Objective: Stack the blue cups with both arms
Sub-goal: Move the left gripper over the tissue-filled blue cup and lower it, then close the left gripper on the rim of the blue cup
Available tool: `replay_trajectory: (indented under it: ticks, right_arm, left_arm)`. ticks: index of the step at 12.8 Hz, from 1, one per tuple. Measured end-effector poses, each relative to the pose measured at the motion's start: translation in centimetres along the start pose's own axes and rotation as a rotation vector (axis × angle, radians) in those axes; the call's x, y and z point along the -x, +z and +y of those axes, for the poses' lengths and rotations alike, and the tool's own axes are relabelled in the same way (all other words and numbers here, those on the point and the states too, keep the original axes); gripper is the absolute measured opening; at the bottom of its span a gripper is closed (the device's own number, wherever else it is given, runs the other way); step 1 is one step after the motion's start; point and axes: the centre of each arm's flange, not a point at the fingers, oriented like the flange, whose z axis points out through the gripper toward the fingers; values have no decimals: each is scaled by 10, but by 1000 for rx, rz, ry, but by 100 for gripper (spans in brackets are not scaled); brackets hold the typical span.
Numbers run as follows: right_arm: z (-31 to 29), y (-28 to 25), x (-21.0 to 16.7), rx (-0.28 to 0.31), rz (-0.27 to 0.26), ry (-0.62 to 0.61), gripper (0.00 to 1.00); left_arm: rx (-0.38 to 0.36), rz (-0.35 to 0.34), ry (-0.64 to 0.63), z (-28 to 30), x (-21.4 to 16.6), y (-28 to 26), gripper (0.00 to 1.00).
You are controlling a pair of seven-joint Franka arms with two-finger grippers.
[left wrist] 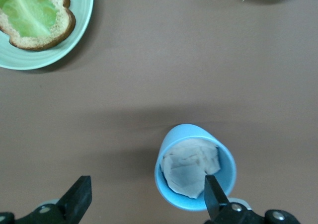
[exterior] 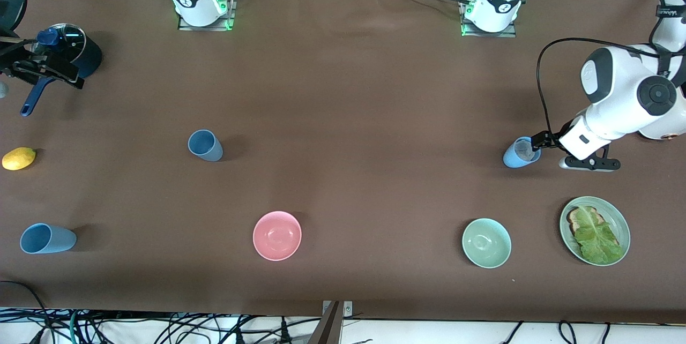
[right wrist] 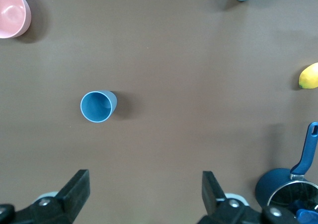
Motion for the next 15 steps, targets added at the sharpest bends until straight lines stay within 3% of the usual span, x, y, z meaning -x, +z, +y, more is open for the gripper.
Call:
replay_trajectory:
  ticks: [4,15]
  right_arm:
    - [0,0,0,0,0,0,100]
    - [1,0,0,0,-1,1,100]
  left_arm:
    - [-6,52,-3,-6,23,32,100]
    - [-9,88,10,0,23,42,100]
